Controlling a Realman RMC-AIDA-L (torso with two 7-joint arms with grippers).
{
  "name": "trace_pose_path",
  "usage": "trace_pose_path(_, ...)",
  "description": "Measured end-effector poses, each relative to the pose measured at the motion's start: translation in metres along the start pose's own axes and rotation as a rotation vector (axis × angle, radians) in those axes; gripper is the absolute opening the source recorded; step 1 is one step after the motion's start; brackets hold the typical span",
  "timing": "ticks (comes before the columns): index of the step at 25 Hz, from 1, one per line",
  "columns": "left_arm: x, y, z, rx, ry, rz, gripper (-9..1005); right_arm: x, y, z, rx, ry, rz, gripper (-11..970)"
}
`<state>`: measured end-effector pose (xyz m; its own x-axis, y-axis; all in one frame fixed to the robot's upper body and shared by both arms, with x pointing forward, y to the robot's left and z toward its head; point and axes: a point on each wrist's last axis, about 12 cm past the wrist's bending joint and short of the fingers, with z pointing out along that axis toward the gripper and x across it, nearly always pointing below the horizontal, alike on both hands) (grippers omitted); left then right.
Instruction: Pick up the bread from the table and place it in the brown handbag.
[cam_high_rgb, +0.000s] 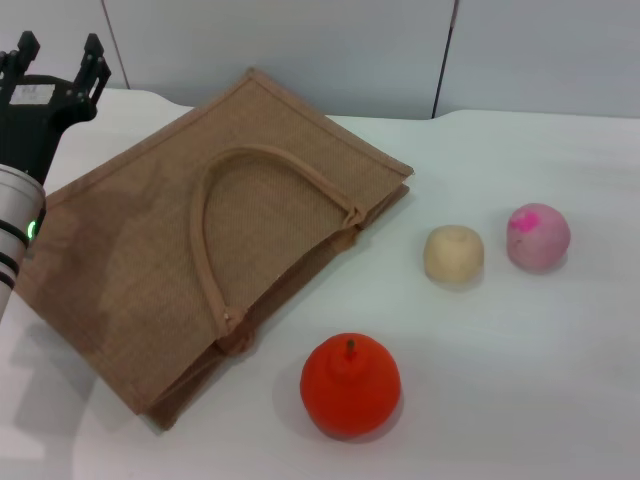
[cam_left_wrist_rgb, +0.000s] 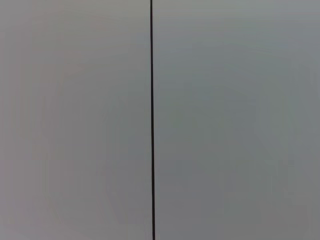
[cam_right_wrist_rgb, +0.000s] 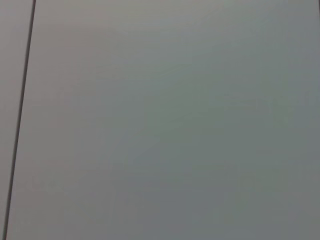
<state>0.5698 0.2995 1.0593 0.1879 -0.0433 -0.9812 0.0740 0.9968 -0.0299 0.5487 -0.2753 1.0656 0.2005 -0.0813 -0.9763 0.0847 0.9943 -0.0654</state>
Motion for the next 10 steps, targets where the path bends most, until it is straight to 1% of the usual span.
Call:
trace_pose_path(5,-0.0002,-0.0002,-0.0007,0.001,-0.003,0.016,760,0.0001,-0.0001,-0.0002,0.0,0.001,0.0,894)
trace_pose_path(9,-0.0002,-0.0037,-0.0013,0.004,-0.011,0.069,764,0.0003,-0.0001,-0.0004,0.0,0.001,0.0,894)
trace_pose_path(10,-0.0003,-0.0065,-0.0019,0.005,-0.018,0.087,764,0.0003,-0.0001,-0.0004,0.0,0.001,0.0,894)
